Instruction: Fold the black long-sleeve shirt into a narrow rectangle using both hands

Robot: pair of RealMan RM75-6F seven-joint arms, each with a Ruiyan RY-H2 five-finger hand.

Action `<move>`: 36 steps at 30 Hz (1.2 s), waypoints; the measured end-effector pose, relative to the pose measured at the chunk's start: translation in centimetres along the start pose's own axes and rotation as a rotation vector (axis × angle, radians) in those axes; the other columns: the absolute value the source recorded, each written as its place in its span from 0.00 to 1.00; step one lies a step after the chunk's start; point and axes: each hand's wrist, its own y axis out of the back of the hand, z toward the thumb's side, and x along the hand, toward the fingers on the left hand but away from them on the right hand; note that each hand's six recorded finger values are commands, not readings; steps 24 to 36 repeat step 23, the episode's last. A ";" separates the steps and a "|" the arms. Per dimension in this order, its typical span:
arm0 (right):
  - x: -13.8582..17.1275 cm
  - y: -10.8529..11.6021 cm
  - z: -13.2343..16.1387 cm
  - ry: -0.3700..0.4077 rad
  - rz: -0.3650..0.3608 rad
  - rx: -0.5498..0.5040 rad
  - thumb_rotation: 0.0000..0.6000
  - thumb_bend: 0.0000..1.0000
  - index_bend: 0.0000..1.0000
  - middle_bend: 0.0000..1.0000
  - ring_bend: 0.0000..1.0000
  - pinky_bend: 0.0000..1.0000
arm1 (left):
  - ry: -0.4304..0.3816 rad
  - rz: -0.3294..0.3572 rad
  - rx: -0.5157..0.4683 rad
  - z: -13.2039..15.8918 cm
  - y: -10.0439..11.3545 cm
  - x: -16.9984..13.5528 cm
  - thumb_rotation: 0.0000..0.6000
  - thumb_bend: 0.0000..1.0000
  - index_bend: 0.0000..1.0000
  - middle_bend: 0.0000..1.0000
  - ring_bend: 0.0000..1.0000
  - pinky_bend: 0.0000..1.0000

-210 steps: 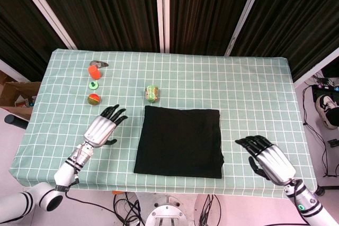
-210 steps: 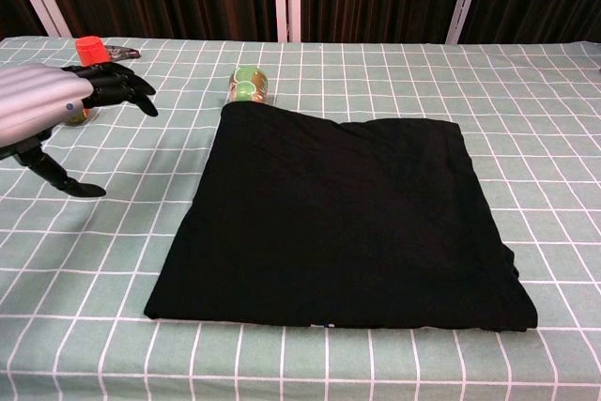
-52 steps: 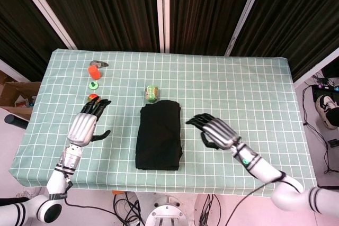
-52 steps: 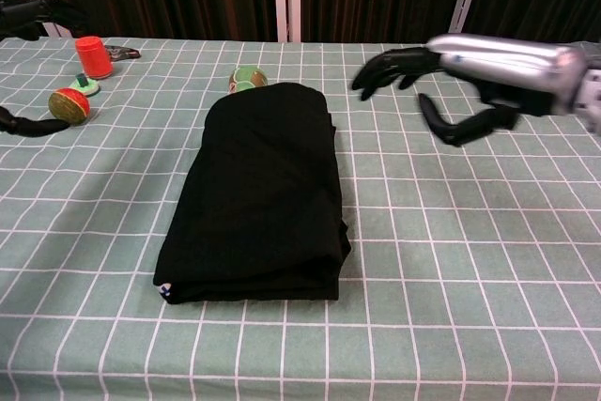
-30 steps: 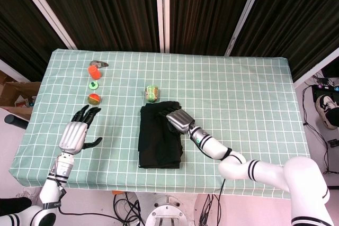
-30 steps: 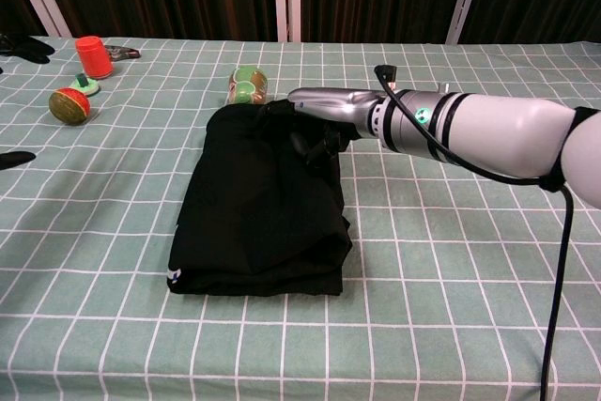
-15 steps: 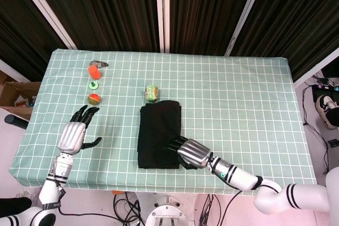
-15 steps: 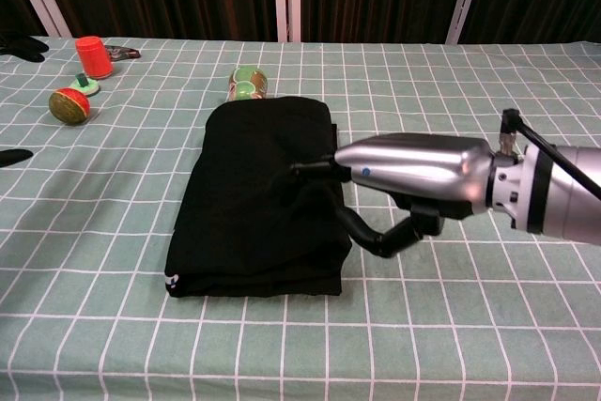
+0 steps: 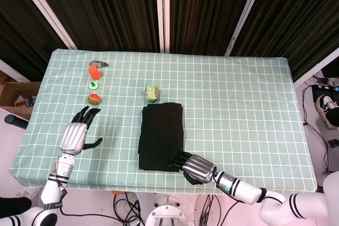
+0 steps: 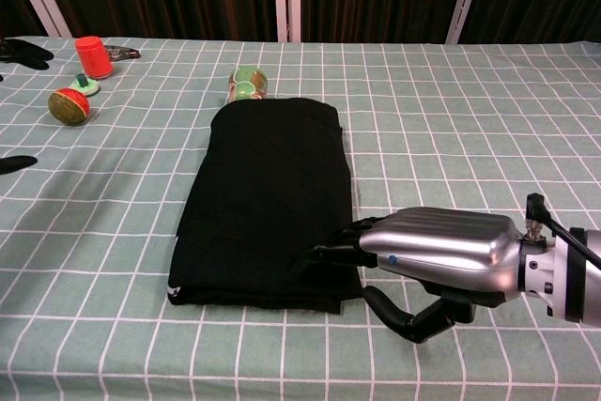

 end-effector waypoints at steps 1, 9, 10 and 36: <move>0.2 0.3 0.0 0.003 -0.017 0.001 1.00 0.77 0.14 0.21 0.10 0.15 | 0.005 0.007 0.005 -0.2 0.2 0.0 1.00 0.19 0.11 0.11 0.04 0.15; 6.5 5.7 -3.0 -0.119 -0.321 0.036 1.00 0.53 0.14 0.20 0.10 0.16 | 0.105 0.079 0.073 -4.0 2.9 -1.7 1.00 0.18 0.12 0.11 0.04 0.15; 7.9 6.3 -3.8 -0.160 -0.364 0.046 1.00 0.50 0.14 0.19 0.10 0.16 | 0.129 0.093 0.091 -4.9 3.4 -2.2 1.00 0.18 0.12 0.11 0.04 0.15; 29.9 7.6 -13.0 -0.852 -0.619 0.109 1.00 0.34 0.00 0.07 0.00 0.09 | 0.290 0.127 0.230 -10.6 7.8 -8.1 1.00 0.18 0.12 0.11 0.04 0.14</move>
